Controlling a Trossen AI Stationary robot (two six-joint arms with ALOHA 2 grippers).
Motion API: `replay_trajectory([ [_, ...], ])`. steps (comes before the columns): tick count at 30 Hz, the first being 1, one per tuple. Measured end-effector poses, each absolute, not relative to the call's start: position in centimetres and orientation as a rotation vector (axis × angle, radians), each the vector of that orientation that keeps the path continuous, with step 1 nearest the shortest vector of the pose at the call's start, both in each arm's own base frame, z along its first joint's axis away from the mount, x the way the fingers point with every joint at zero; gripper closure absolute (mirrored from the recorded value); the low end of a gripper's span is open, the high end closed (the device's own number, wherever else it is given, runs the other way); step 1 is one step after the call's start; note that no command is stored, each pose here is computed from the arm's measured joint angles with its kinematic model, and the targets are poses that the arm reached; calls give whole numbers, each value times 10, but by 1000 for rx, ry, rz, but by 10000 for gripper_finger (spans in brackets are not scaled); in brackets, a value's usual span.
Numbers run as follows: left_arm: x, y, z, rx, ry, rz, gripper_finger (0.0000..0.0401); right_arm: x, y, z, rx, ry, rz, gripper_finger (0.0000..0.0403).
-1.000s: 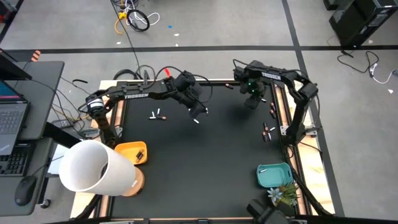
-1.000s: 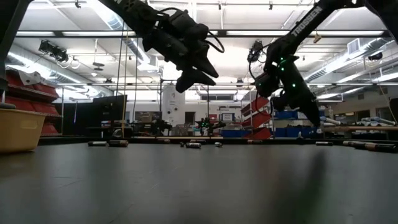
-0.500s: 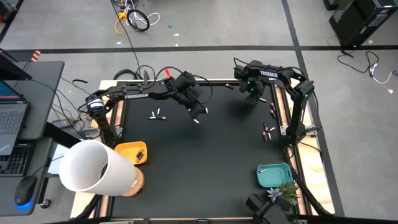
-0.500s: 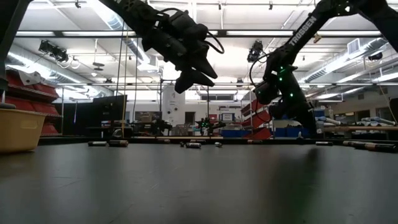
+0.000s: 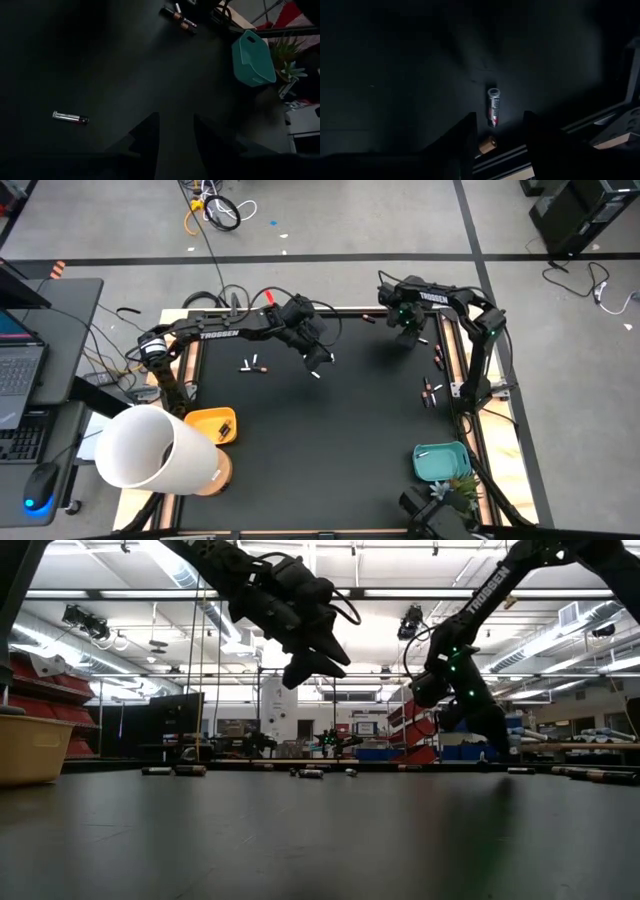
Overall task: Sort batteries
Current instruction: Put the silver battery into the green bin
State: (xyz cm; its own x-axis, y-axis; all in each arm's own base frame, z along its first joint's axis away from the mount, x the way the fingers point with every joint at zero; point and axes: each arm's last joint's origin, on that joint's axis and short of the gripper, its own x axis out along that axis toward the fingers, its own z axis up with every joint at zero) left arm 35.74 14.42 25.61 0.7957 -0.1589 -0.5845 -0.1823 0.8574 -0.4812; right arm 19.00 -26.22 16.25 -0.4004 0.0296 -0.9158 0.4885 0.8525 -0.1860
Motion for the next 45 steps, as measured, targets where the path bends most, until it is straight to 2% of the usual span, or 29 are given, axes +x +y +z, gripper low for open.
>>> replay_trajectory([
  [8,358,145,257,-539,641,10,266,184,-268,162,405,1918,-547,255],
  [13,358,145,257,-550,641,7,266,183,-258,165,462,1989,-536,258],
  [21,358,144,257,-573,643,12,266,187,-252,178,514,1912,-629,257],
  [30,363,142,263,-548,583,-33,266,176,-230,217,642,1651,-697,259],
  [39,368,147,270,-557,493,78,266,142,-190,196,683,1464,-879,261],
  [45,365,141,263,-579,580,26,266,143,-179,196,749,1289,-832,263],
])
